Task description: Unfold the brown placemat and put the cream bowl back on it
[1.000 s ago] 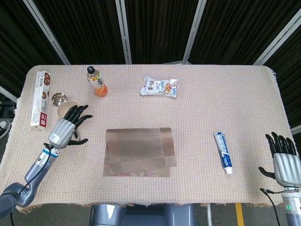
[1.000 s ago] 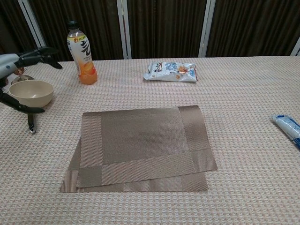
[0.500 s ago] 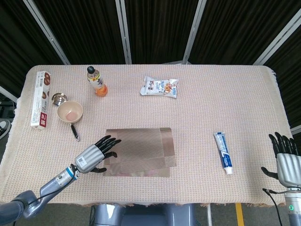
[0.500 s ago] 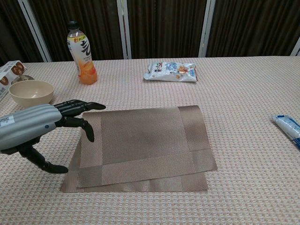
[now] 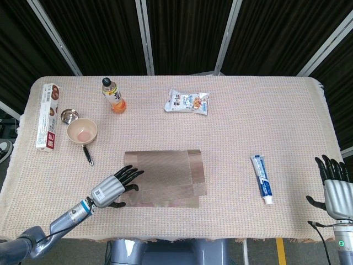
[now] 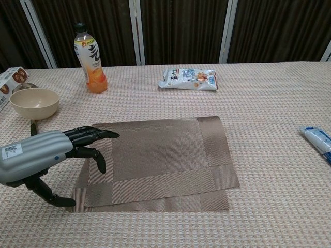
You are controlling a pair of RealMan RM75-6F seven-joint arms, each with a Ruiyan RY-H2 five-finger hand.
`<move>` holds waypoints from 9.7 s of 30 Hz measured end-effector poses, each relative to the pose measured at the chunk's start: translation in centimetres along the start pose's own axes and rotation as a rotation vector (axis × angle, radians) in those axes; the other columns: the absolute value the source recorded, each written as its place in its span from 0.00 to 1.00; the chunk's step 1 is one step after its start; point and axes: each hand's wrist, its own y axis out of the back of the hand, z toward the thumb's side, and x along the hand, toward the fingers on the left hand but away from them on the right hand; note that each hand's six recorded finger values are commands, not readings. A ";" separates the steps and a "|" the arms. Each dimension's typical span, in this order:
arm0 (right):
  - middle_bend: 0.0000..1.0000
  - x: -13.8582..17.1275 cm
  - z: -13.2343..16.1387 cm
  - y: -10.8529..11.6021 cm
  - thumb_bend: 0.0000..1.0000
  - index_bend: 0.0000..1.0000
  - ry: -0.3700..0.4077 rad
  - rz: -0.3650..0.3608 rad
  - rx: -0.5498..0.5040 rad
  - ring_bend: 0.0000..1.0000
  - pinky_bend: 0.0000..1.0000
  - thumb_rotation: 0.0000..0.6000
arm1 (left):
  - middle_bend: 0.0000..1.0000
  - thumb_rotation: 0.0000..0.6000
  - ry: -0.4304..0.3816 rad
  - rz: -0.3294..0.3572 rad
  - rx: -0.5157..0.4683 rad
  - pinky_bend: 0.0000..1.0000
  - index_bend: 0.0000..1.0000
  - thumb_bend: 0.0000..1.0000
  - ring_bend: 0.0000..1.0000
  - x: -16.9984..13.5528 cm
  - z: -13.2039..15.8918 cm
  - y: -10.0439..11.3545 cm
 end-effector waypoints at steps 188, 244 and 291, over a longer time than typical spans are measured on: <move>0.00 -0.8 24.7 -3.7 0.00 0.00 0.900 0.301 -0.011 0.00 0.00 1.00 | 0.00 1.00 0.991 0.296 0.145 0.00 0.00 0.00 0.00 -17.9 -8.7 17.8; 0.00 -1.2 33.4 -10.7 0.00 0.05 1.030 0.197 0.220 0.00 0.00 1.00 | 0.00 1.00 0.932 0.281 0.108 0.00 0.00 0.00 0.00 -17.0 -8.7 16.9; 0.00 -1.4 34.7 -10.5 0.30 0.26 1.026 0.181 0.230 0.00 0.00 1.00 | 0.00 1.00 0.922 0.270 0.097 0.00 0.00 0.00 0.00 -16.9 -8.7 16.6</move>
